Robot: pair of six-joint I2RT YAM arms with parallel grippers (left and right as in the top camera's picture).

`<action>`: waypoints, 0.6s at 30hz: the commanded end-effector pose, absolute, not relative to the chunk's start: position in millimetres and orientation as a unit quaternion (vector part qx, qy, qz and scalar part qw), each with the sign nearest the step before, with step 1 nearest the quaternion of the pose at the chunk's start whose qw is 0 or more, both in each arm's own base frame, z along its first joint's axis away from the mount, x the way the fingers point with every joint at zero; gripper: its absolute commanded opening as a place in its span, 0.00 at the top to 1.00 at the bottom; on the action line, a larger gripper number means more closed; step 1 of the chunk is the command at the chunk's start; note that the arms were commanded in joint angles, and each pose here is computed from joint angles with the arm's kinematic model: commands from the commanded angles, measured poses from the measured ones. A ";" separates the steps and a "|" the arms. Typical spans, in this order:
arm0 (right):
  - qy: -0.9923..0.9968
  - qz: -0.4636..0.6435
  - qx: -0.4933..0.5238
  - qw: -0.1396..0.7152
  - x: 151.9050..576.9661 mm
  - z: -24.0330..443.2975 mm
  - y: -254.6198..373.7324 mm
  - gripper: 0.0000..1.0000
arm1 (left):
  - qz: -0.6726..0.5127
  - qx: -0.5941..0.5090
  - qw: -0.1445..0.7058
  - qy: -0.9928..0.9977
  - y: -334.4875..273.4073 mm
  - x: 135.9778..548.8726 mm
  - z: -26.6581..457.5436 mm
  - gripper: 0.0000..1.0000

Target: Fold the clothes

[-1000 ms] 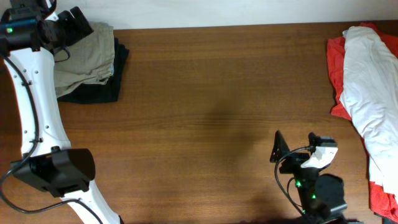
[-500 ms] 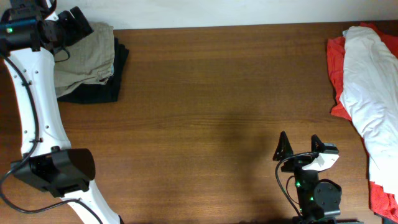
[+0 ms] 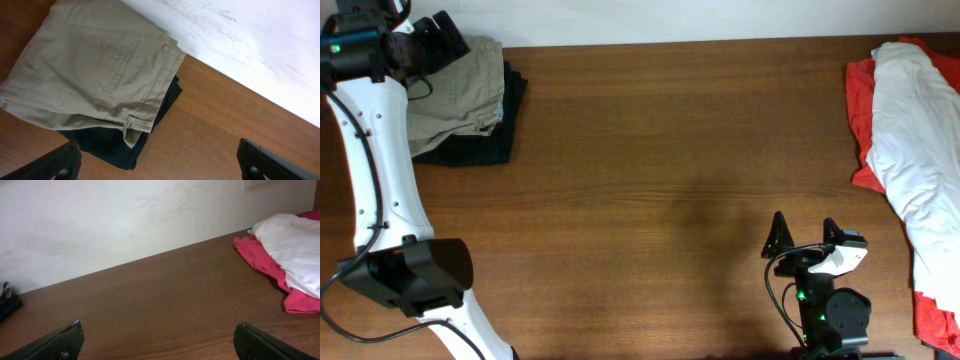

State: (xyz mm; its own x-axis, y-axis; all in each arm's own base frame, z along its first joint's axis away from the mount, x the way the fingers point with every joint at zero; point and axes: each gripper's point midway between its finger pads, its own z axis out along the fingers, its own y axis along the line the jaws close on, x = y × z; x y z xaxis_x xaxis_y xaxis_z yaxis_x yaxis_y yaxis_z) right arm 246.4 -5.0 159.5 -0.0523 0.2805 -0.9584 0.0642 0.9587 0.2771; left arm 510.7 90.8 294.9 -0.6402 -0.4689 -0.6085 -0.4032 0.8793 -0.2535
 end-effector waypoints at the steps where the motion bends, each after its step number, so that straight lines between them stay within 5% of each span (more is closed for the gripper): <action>1: 0.722 0.078 0.120 0.677 245.9 157.3 -6.2 0.01 | -0.047 -0.238 0.345 0.907 90.7 511.3 291.2 0.01; 18: 0.722 0.078 0.120 0.677 245.9 157.3 -6.2 0.01 | -0.043 -0.236 0.342 0.908 88.5 511.1 289.2 0.01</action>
